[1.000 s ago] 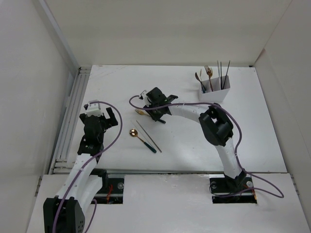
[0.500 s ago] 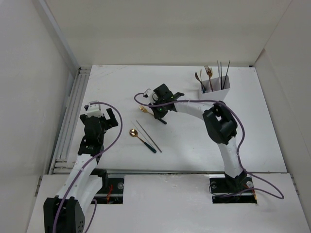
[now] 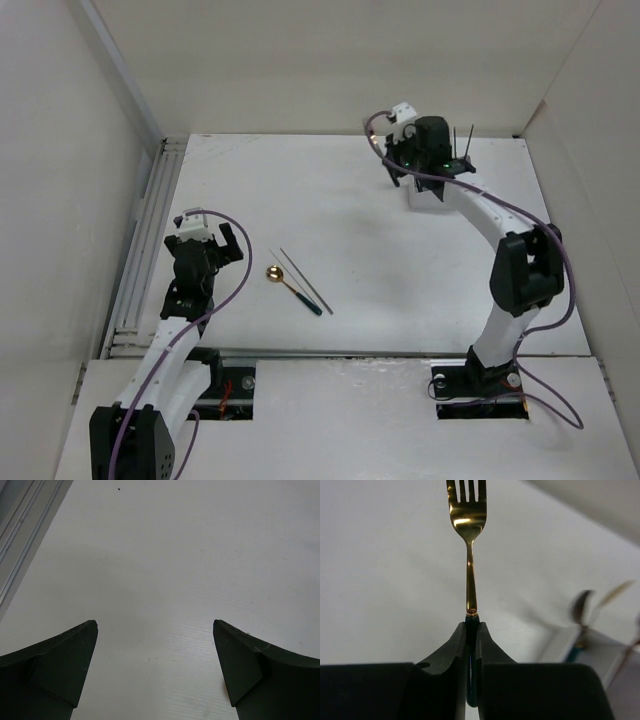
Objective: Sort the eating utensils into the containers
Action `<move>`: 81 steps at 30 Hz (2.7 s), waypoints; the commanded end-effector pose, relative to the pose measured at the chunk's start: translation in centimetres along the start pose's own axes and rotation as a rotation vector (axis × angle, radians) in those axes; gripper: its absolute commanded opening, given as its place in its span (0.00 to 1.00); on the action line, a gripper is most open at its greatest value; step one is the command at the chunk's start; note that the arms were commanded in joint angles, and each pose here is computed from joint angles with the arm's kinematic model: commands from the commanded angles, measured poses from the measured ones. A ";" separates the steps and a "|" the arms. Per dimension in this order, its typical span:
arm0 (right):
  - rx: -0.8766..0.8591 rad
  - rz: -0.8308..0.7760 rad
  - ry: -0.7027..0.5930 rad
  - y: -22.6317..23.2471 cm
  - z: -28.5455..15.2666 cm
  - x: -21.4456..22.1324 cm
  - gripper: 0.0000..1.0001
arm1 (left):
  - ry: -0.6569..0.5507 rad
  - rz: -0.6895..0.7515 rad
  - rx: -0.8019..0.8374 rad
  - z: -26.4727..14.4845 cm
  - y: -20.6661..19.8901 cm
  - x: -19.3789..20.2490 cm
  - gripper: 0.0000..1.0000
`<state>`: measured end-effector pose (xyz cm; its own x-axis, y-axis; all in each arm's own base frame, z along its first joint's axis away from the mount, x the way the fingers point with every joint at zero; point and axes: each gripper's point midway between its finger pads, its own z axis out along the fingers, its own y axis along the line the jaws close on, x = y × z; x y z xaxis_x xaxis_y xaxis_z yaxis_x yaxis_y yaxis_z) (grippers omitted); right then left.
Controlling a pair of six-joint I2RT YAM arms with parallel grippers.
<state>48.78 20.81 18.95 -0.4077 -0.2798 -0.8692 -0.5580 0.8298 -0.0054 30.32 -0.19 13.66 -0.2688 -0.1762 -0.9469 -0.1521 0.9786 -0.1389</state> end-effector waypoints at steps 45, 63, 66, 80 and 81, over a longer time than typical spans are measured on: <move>0.493 -0.103 -0.203 -17.4 -5.0 3.3 0.37 | -0.023 -0.009 -0.042 0.7 1.2 -1.0 1.00; 0.069 -0.190 -0.125 2.5 -6.8 -1.6 0.63 | -0.071 -0.046 -0.022 0.2 0.8 -2.0 1.00; -0.092 -0.201 0.049 11.2 -4.9 2.2 0.56 | -0.081 -0.057 -0.019 0.0 0.8 -2.3 1.00; -0.360 -0.235 0.343 29.5 0.4 12.4 0.46 | -0.129 -0.153 -0.053 -1.0 1.1 -4.0 1.00; -0.348 -0.227 0.354 29.4 0.6 12.7 0.45 | -0.120 -0.161 -0.054 -1.0 1.1 -3.5 1.00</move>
<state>26.24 40.90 5.27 -0.4156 -0.6748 -0.6099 -0.8704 0.4897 0.0513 30.01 1.29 15.42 -0.1805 -0.2765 -0.9439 -0.2287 0.9452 -0.2331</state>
